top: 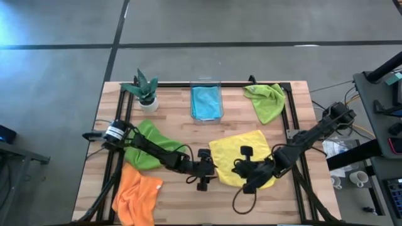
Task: Fold microfiber towels
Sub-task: Fold the yellow microfiber cloth
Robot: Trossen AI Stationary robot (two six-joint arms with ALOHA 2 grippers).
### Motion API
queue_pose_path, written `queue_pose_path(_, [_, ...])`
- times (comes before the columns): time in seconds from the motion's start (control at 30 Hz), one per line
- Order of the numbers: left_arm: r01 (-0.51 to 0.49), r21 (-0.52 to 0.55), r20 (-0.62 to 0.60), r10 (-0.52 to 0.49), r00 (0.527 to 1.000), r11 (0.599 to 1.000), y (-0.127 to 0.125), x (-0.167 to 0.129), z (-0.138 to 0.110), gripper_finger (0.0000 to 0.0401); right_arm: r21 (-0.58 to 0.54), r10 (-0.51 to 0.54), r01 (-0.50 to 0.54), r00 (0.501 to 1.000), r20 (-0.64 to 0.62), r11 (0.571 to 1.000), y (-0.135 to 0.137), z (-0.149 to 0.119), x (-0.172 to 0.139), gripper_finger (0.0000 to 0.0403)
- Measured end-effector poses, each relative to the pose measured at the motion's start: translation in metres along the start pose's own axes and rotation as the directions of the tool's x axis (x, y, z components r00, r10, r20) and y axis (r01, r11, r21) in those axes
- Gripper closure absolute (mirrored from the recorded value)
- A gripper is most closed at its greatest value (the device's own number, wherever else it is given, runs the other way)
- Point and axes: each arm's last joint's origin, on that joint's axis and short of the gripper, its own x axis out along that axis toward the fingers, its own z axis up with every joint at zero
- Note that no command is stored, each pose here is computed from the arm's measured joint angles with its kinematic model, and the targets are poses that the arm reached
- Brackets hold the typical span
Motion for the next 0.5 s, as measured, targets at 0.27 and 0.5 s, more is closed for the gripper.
queue_pose_path(0.27, [0.018,0.142,-0.107,-0.003,0.994,0.99,-0.005,0.02,0.0,0.0208,0.057,0.044,-0.042,0.998,-0.033,0.997,0.007,-0.01,-0.002,0.0394])
queue_pose_path(0.5, [0.014,0.217,-0.075,0.002,0.997,0.976,-0.009,0.035,0.007,0.0241,0.066,0.045,-0.042,0.998,-0.034,0.997,0.006,-0.003,-0.011,0.0394])
